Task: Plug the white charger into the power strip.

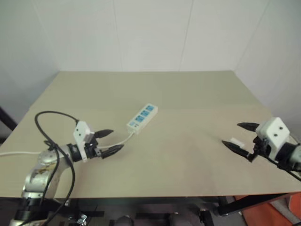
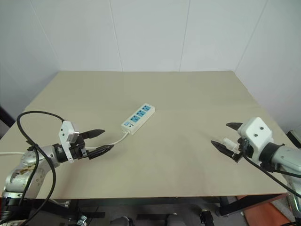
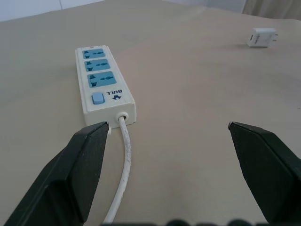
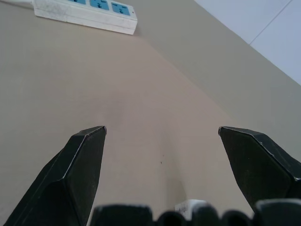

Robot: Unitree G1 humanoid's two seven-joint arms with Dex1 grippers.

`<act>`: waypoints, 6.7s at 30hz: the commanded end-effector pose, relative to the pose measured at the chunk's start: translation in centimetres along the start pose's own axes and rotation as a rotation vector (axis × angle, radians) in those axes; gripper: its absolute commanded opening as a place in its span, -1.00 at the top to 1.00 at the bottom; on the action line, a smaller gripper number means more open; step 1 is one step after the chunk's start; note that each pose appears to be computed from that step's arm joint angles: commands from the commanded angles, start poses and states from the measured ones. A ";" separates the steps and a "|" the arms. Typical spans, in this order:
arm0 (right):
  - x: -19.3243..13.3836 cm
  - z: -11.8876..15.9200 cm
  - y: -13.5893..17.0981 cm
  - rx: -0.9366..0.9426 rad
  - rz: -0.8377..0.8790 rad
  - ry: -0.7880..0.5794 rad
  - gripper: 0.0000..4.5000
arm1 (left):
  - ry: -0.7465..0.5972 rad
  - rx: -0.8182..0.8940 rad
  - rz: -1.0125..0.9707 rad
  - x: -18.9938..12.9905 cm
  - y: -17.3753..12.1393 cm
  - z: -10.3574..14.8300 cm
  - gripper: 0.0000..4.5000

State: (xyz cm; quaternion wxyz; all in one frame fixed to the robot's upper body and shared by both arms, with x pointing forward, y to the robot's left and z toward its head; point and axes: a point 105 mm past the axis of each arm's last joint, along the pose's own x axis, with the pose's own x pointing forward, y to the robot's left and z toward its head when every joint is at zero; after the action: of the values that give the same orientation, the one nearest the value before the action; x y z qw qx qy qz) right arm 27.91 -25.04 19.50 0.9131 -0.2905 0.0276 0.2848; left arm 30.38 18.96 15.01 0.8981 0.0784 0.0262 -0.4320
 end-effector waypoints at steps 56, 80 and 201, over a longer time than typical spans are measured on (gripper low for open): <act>3.8 4.3 0.8 -0.018 0.020 -0.161 -1.00 | -0.105 0.016 0.324 14.8 4.1 -2.7 -0.98; 3.6 5.5 1.1 -0.049 0.030 -0.176 -1.00 | 0.075 -0.060 0.223 16.0 2.6 -5.6 -0.98; 7.1 -8.7 -5.7 0.229 0.290 0.864 -0.75 | 0.081 0.150 -0.601 11.1 -9.5 -4.3 -0.47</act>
State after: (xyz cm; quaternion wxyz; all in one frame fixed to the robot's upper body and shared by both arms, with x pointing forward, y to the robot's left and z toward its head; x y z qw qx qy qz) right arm 37.41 -30.33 12.63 0.7888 -0.2638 0.4933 0.2548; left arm 30.38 5.62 8.33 0.7272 0.1460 0.0545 -0.6685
